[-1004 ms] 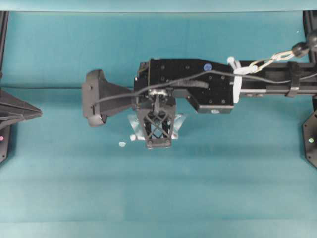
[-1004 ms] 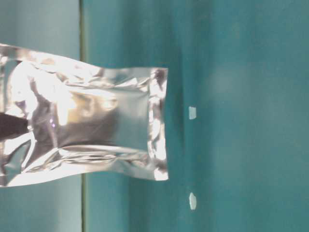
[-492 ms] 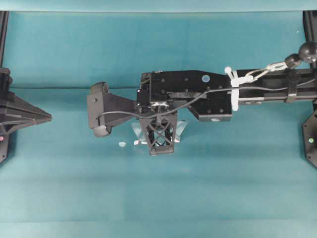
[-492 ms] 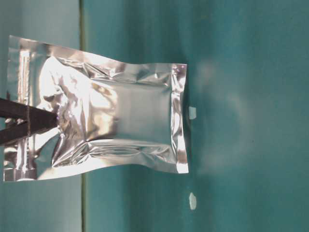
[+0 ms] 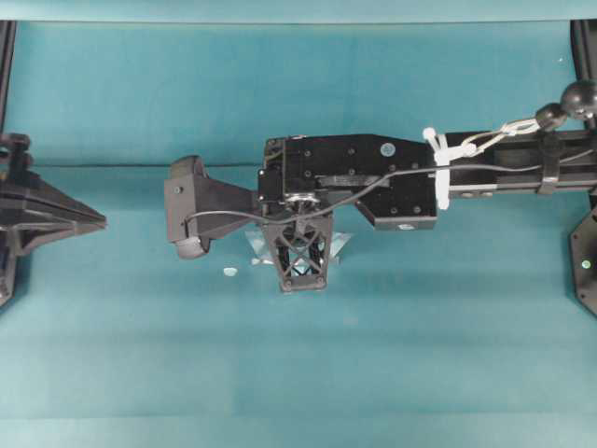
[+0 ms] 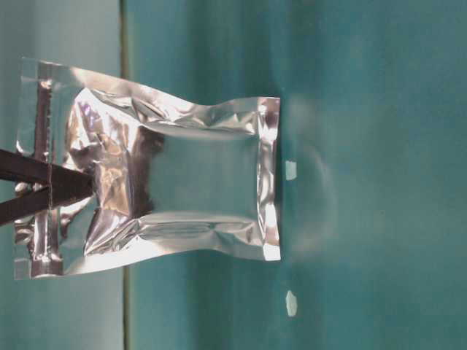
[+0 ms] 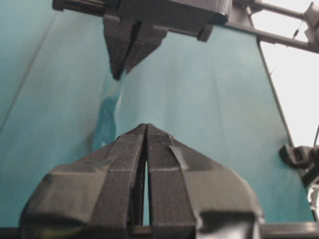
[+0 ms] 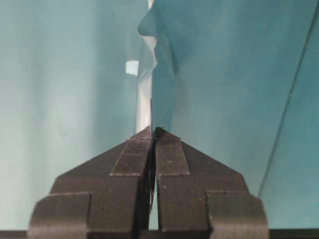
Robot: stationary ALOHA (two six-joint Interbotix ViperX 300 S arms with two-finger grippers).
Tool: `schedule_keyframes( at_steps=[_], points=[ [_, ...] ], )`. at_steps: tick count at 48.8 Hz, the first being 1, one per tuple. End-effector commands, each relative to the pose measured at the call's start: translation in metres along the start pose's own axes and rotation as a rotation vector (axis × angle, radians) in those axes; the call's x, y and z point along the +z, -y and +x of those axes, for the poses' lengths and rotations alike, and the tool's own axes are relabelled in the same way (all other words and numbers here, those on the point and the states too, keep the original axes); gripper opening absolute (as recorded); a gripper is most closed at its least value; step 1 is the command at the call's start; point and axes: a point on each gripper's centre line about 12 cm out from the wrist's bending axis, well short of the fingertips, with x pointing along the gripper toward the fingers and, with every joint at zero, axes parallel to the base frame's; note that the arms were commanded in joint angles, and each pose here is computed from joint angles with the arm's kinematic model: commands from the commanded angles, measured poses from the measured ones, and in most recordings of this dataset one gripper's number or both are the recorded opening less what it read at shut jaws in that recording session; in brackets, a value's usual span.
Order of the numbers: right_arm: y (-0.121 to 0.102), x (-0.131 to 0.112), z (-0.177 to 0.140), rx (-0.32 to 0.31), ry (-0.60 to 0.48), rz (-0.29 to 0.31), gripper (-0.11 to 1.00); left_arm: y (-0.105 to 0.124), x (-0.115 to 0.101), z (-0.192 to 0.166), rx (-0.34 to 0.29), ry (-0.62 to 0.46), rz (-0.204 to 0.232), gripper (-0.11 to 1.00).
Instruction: Hand over the silver zip bag and make it stand upright.
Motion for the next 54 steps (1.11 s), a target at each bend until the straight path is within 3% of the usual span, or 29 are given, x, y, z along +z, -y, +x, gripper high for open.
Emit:
schedule_keyframes(
  at_steps=[1,6,10,15,21,26,36,54],
  points=[
    [-0.002,0.001,-0.011,-0.005,0.029,-0.001,0.01,0.002,0.001,0.008,-0.012,0.018,0.004,0.0],
    [-0.002,0.001,-0.01,-0.004,0.027,0.0,0.01,0.001,-0.003,0.016,-0.013,0.016,-0.004,0.01],
    [-0.002,0.0,-0.01,-0.004,0.026,0.0,0.01,0.0,-0.007,0.024,-0.012,0.008,-0.012,0.11],
    [-0.002,0.0,-0.01,-0.004,0.027,0.0,0.01,-0.001,-0.01,0.029,-0.012,0.006,-0.015,0.36],
    [-0.002,0.0,-0.011,-0.004,0.029,-0.001,0.01,-0.001,-0.012,0.037,-0.014,0.012,-0.038,0.75],
    [-0.004,0.001,-0.01,-0.004,0.028,-0.004,0.01,-0.003,-0.019,0.045,-0.008,-0.009,-0.038,0.96],
    [-0.004,0.002,-0.01,-0.005,0.041,-0.004,0.01,-0.012,-0.049,0.069,0.023,-0.105,-0.031,0.95],
    [-0.005,0.004,-0.01,-0.007,0.054,-0.007,0.01,-0.025,-0.086,0.127,0.051,-0.169,-0.036,0.97]
  ],
)
